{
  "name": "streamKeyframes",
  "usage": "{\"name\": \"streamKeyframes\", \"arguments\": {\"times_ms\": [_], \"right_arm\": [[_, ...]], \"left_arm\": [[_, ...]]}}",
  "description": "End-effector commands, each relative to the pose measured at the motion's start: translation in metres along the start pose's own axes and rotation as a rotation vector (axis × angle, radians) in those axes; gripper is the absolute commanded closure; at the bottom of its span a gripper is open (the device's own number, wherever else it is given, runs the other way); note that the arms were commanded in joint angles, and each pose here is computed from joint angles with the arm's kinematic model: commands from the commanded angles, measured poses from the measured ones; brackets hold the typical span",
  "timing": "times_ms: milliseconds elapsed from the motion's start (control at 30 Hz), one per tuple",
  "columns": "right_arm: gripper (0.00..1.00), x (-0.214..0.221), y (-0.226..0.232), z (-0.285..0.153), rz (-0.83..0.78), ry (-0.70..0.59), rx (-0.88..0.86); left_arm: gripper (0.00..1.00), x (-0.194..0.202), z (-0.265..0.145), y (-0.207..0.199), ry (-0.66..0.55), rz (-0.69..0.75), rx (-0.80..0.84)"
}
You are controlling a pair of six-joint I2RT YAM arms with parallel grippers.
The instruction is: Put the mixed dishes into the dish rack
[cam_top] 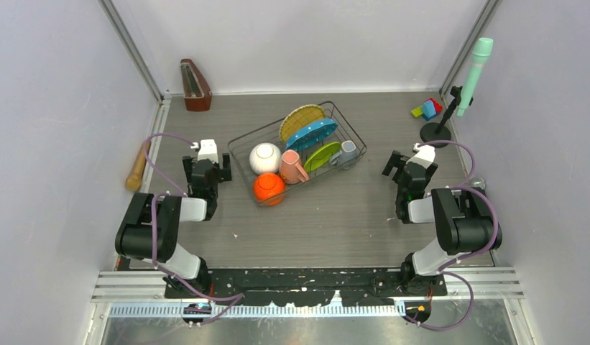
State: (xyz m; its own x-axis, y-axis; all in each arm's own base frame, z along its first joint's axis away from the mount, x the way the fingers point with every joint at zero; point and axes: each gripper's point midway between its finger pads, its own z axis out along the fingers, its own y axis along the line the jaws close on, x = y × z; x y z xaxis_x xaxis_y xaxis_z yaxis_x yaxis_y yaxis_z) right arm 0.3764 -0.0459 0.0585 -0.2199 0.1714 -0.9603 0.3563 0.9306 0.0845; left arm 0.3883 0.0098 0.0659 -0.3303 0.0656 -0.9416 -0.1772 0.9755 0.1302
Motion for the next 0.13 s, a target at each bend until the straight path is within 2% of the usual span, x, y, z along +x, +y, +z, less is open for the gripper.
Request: {"name": "streamKeyframes", "arguments": {"times_ms": [0, 100], "right_arm": [[0.00, -0.0166, 0.0026, 0.0041, 0.009, -0.049, -0.004], [0.00, -0.0167, 0.0028, 0.0042, 0.009, -0.049, -0.004]], "left_arm": [[0.00, -0.0178, 0.0012, -0.0006, -0.050, -0.025, 0.003], [0.00, -0.0175, 0.0009, -0.0001, -0.049, -0.026, 0.002]]}}
